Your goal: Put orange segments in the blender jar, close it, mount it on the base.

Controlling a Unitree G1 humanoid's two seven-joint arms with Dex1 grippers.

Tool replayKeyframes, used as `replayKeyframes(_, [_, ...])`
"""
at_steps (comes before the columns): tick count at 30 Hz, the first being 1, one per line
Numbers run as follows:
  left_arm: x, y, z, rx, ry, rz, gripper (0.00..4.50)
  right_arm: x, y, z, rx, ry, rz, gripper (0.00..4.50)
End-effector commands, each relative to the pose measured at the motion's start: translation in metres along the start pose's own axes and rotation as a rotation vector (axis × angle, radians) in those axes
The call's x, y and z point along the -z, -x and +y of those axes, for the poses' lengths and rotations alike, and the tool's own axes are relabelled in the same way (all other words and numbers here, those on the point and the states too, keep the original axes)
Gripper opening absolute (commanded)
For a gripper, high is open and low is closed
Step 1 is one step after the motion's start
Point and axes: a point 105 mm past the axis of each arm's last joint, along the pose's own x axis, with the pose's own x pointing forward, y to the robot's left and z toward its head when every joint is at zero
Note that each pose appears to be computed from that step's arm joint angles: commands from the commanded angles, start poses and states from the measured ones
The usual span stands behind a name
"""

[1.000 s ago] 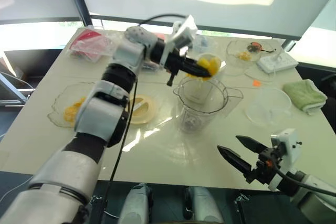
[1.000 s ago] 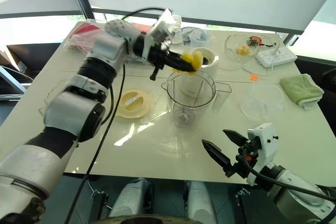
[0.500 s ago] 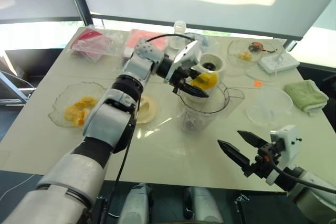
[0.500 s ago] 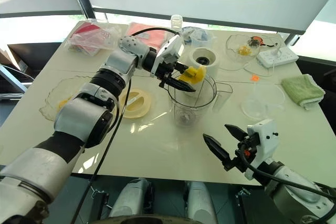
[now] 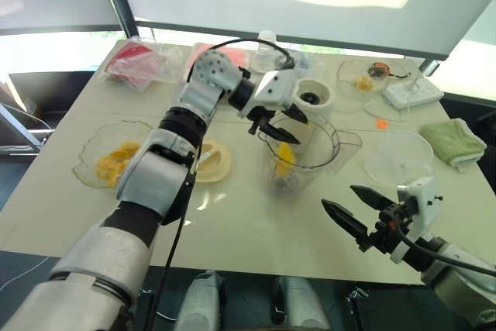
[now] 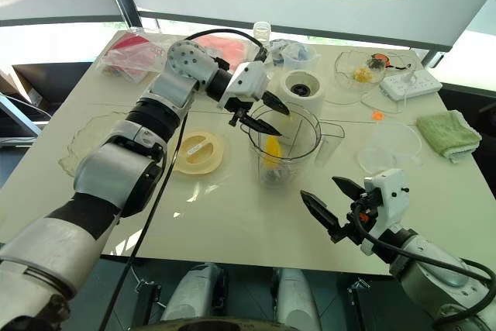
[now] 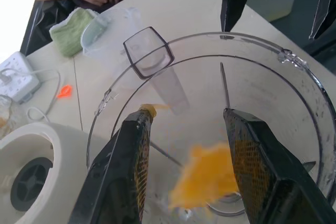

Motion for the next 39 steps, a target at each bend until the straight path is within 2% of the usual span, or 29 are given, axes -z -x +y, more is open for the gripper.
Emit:
replayKeyframes(1, [-0.009,0.003,0.008,-0.025,-0.038,0.001,2.24,-0.005,0.002,0.001,0.005,0.015,-0.030,4.50])
replayKeyframes(4, [-0.017,0.006,0.017,-0.081,-0.005,-0.057,2.24,-0.003,0.003,-0.002,0.032,0.017,-0.034,4.50])
replayKeyframes(9, [-0.048,0.042,0.046,-0.296,0.168,-0.332,2.24,0.004,0.009,-0.034,0.233,0.060,-0.050,4.50])
replayKeyframes(12, [-0.057,0.066,0.042,-0.327,0.240,-0.447,2.24,0.010,0.017,-0.051,0.340,0.096,-0.053,4.50])
replayKeyframes(17, [-0.059,0.088,0.012,-0.416,0.374,-0.525,2.24,0.003,0.030,-0.080,0.526,0.151,-0.132,4.50])
replayKeyframes(23, [-0.049,0.072,-0.052,-0.417,0.462,-0.477,2.24,-0.001,0.054,-0.117,0.796,0.185,-0.181,4.50])
replayKeyframes(26, [-0.040,0.068,-0.072,-0.437,0.499,-0.433,2.24,0.001,0.066,-0.137,0.906,0.162,-0.180,4.50])
replayKeyframes(33, [-0.023,0.063,-0.091,-0.453,0.515,-0.338,2.24,0.003,0.059,-0.174,0.973,0.155,-0.174,4.50])
replayKeyframes(39, [-0.023,0.061,-0.100,-0.406,0.517,-0.339,2.24,0.008,0.043,-0.196,0.968,0.167,-0.157,4.50])
